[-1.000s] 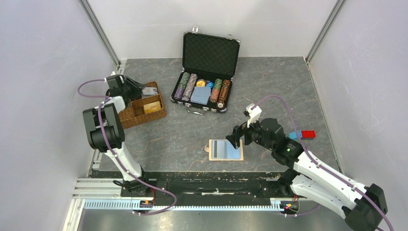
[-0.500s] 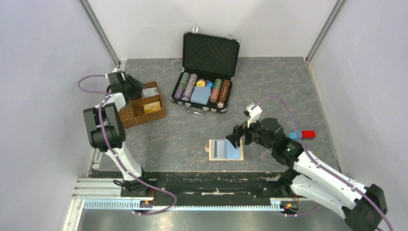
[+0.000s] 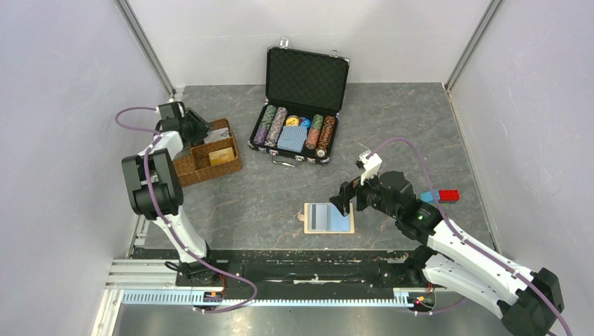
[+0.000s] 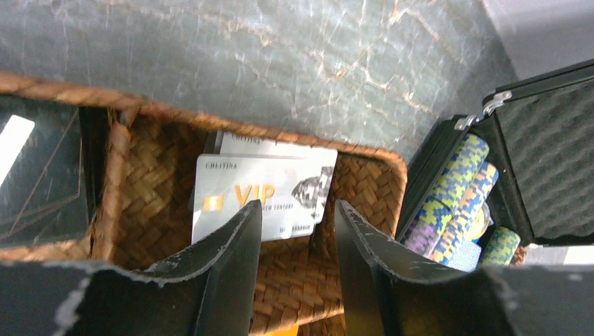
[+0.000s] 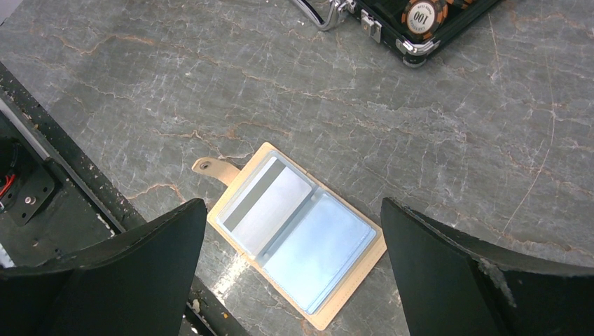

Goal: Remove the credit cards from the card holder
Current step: Place the credit card in the storage box.

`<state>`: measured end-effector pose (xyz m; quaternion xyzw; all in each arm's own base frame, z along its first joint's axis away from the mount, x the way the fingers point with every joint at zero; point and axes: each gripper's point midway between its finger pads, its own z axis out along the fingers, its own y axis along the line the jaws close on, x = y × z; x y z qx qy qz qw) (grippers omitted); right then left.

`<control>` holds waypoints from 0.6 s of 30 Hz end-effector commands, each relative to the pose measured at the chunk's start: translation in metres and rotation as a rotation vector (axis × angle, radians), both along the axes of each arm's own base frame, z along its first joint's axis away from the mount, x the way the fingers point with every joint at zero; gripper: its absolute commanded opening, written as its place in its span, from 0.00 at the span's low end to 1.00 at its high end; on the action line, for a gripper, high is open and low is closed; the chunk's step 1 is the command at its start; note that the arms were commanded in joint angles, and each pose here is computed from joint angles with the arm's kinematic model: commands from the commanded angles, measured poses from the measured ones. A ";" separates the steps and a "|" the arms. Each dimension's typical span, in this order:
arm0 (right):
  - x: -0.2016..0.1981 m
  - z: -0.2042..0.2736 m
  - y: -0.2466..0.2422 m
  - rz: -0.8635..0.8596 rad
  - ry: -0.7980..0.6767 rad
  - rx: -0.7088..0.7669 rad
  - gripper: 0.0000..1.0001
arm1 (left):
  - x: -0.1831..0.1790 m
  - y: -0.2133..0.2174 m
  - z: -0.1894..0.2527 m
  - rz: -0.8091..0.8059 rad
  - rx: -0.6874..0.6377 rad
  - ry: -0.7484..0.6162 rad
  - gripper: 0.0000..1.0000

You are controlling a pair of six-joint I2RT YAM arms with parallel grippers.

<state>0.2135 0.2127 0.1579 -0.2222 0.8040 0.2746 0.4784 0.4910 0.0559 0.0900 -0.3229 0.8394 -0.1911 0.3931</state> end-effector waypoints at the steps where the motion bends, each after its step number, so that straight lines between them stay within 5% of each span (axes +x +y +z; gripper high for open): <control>1: 0.004 0.020 0.006 -0.011 0.000 0.046 0.98 | -0.010 -0.006 0.054 -0.036 0.011 -0.014 0.50; 9: -0.005 -0.006 0.010 -0.020 0.124 0.071 0.93 | -0.080 -0.080 0.107 -0.213 0.017 -0.044 0.52; 18: -0.020 -0.036 0.014 -0.001 0.214 0.104 0.88 | -0.177 -0.198 0.114 -0.519 -0.021 -0.128 0.55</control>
